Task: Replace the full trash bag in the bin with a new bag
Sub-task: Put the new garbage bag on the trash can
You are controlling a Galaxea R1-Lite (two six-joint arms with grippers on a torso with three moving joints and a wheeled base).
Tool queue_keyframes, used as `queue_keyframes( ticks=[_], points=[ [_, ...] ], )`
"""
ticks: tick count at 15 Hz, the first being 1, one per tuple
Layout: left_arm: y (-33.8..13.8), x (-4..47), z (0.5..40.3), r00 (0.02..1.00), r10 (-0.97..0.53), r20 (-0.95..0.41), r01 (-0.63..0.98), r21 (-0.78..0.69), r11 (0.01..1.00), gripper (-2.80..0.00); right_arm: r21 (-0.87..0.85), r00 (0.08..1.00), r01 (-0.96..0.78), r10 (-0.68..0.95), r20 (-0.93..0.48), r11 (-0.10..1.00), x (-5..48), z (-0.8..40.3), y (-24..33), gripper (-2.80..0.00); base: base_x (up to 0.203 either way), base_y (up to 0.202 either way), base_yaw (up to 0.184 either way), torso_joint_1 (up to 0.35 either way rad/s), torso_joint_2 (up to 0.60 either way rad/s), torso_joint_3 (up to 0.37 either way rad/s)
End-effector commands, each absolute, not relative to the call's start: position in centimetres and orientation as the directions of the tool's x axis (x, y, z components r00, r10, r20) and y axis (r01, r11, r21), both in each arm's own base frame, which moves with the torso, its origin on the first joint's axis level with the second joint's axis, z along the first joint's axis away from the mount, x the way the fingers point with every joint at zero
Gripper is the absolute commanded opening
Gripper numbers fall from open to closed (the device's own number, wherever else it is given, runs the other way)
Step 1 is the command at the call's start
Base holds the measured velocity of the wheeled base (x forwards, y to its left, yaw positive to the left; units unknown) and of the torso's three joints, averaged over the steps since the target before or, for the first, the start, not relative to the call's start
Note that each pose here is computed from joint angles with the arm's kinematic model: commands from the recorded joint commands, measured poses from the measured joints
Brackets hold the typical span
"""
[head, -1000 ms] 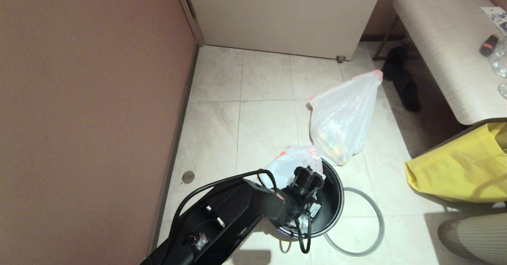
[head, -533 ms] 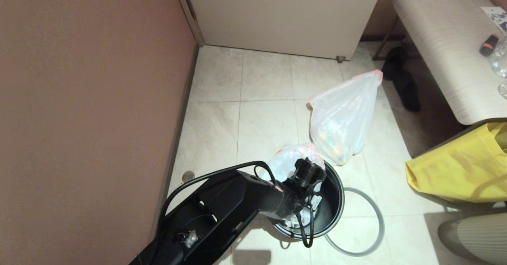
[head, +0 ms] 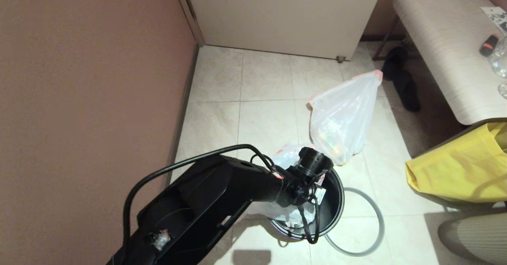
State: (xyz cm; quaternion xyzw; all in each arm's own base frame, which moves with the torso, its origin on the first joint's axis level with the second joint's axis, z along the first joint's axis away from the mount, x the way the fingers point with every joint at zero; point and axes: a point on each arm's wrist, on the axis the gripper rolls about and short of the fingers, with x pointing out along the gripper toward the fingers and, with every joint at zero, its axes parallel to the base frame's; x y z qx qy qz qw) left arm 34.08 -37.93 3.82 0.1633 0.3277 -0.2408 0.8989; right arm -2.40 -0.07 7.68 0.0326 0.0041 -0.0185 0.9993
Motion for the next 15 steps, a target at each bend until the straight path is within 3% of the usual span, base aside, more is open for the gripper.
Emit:
queue_keyframes(
  ticks=[1,5,6,11,15],
  points=[
    [-37.2,33.0,8.2,0.68,-0.343,-0.648,0.517,0.092,0.851,0.0,0.065,0.999,0.038,-0.037,-0.012,0.997,-2.4,7.7,-0.1,-2.8,0.0,0.0,0.0,0.0,0.0,0.0],
    [-33.8,30.4,12.9,0.676,-0.336,-0.656,0.477,0.043,0.878,0.0,0.065,0.999,0.037,-0.037,-0.011,0.997,-2.4,7.7,-0.1,-2.8,0.0,0.0,0.0,0.0,0.0,0.0],
    [-32.9,30.0,13.4,0.678,-0.329,-0.658,0.468,0.04,0.883,-2.8,0.066,0.999,0.037,-0.037,-0.011,0.997,-2.4,7.7,-0.1,-2.8,0.0,0.0,0.0,0.0,0.0,0.0],
    [-26.4,34.5,13.4,0.72,-0.214,-0.66,0.267,-0.021,0.963,-2.8,0.064,0.999,0.037,-0.037,-0.011,0.997,-2.4,7.7,-0.1,-2.8,0.0,0.0,0.0,0.0,0.0,0.0],
    [-20.6,40.2,9.1,0.677,-0.138,-0.723,0.133,-0.065,0.989,-2.8,0.066,0.999,0.037,-0.037,-0.011,0.997,-2.4,7.7,-0.1,-2.8,0.0,0.0,0.0,0.0,0.0,0.0]
  ],
)
